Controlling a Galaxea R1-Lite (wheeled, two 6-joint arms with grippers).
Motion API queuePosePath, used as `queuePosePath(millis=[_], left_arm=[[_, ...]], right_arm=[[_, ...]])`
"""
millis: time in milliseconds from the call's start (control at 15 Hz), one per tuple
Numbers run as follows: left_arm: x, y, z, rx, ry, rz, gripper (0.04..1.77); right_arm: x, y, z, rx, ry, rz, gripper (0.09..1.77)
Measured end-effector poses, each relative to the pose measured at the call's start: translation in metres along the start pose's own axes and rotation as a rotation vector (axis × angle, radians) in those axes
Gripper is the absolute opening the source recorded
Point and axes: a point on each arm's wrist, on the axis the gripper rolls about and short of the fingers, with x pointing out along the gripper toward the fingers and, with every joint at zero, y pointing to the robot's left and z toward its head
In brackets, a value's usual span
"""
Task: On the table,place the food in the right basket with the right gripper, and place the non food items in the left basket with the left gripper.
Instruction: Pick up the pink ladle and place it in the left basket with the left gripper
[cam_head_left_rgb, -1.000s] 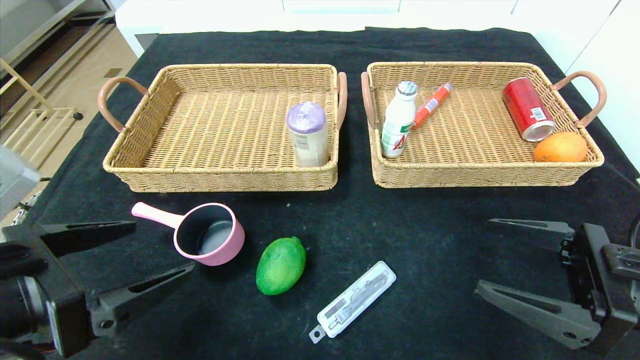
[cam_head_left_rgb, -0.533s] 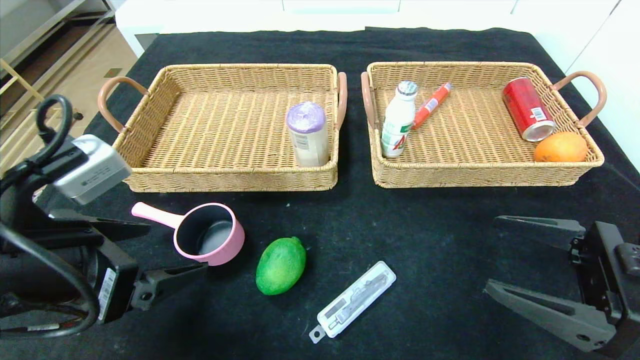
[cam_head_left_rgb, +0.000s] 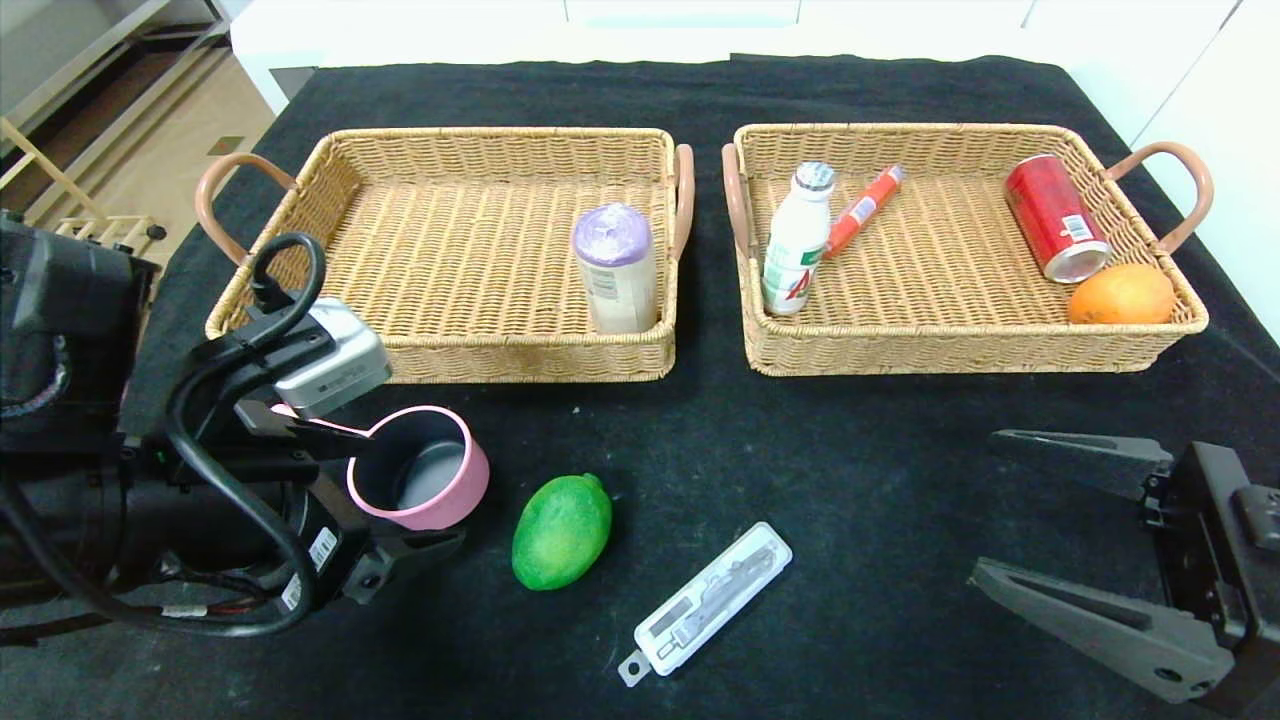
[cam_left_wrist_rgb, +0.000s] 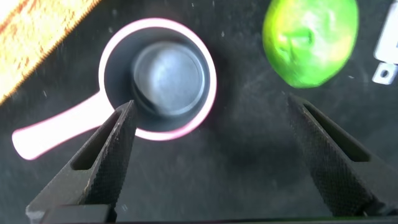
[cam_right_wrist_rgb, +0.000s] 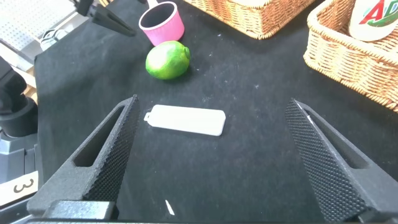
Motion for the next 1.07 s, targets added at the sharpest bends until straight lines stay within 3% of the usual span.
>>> queuePosePath(millis=[467, 1067], left_arm=[[0.022, 0.004, -0.001, 0.003, 0.063, 0.005, 1.72], [0.042, 0.008, -0.001, -0.019, 0.071, 0.013, 1.72]], right_arm=[[0.0, 0.0, 0.0, 0.0, 0.001, 0.0, 1.71], [0.001, 0.0, -0.002, 0.0, 0.007, 0.003, 1.71]])
